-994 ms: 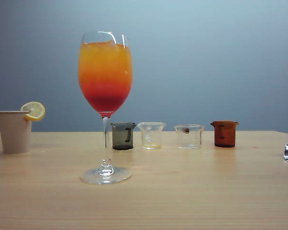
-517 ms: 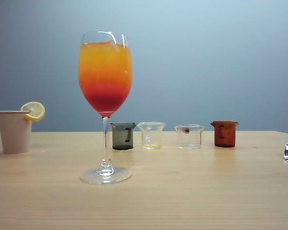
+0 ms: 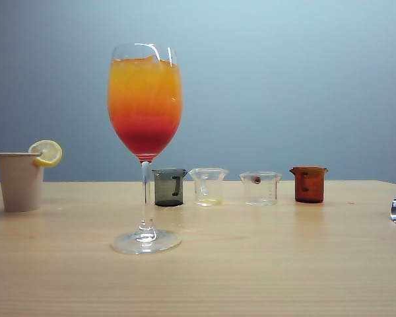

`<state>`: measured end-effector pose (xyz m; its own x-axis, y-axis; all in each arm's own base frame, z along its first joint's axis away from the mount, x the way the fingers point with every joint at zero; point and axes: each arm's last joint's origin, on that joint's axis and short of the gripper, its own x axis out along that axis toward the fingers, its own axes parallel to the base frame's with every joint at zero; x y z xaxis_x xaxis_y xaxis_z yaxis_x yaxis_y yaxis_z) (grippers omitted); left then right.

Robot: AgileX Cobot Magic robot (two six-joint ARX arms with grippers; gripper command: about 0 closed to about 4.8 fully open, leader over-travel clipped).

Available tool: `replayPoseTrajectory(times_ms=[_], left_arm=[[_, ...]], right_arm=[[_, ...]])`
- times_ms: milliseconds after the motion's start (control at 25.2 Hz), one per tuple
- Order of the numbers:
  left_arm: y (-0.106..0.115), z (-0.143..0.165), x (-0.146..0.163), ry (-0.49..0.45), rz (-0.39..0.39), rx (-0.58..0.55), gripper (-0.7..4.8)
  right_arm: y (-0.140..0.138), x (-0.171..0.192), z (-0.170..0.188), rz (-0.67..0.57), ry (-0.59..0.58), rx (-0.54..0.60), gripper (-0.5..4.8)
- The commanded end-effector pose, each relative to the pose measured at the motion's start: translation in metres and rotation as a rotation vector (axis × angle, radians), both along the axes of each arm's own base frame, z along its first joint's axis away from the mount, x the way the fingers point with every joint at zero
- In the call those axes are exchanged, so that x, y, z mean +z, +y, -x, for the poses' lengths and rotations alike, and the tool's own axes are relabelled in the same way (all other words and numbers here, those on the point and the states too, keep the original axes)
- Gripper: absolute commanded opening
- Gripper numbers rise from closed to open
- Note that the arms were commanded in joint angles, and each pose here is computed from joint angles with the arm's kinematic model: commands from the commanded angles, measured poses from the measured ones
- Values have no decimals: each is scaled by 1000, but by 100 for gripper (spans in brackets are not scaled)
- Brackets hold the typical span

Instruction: Pick up the lemon slice from the paper cup on the left and carefully insert it into the rim of the goblet.

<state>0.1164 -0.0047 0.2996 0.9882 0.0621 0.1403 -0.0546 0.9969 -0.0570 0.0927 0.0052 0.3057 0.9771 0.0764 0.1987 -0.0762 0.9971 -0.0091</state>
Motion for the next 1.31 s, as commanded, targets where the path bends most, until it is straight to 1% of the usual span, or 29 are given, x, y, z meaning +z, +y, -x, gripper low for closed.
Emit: replayPoseTrajectory(times_ms=[40, 119, 159, 239, 318, 437, 477, 557, 676, 755, 914, 994, 1034, 1073, 1193, 1272, 1312], left_arm=[[-2, -14, 18, 15, -12, -32, -6], [-4, -27, 27, 42, -53, -73, -6], [-5, -36, 31, 63, -90, -102, -6], [-8, -51, 38, 90, -116, -152, -6], [-9, -64, 44, 112, -118, -177, -6], [-9, -82, 48, 141, -122, -243, -6], [-7, -90, 48, 160, -119, -274, -6], [-1, -102, 49, 196, -112, -297, -6], [11, -118, 48, 237, -100, -342, -6], [21, -129, 44, 260, -99, -362, -6], [32, -146, 25, 314, -165, -394, -6], [35, -158, 11, 347, -192, -449, -6], [36, -161, 7, 357, -190, -465, -6], [37, -166, 0, 371, -202, -485, -6], [38, -175, -10, 391, -251, -500, -4], [38, -181, -18, 392, -301, -538, 71], [38, -183, -23, 383, -332, -591, 124]], right_arm=[[4, 23, -7, 21, -13, 118, -6], [6, 37, -14, 15, -2, 185, -6], [7, 43, -17, 7, 12, 209, -6], [8, 51, -20, 8, 49, 228, -6], [12, 56, -21, 8, 75, 261, -6], [22, 55, -22, 11, 93, 342, -6], [27, 53, -21, 13, 110, 381, -6], [36, 48, -18, 19, 160, 447, -6], [47, 42, -14, 35, 218, 502, -6], [53, 41, -11, 45, 228, 544, -6], [67, 36, -10, 72, 280, 646, -6], [76, 31, -13, 89, 320, 688, -6], [78, 30, -14, 93, 329, 697, -6], [81, 29, -15, 99, 342, 712, -6], [85, 27, -17, 105, 356, 725, -6], [85, 27, -17, 106, 358, 725, -6], [85, 27, -17, 106, 358, 728, -6]])
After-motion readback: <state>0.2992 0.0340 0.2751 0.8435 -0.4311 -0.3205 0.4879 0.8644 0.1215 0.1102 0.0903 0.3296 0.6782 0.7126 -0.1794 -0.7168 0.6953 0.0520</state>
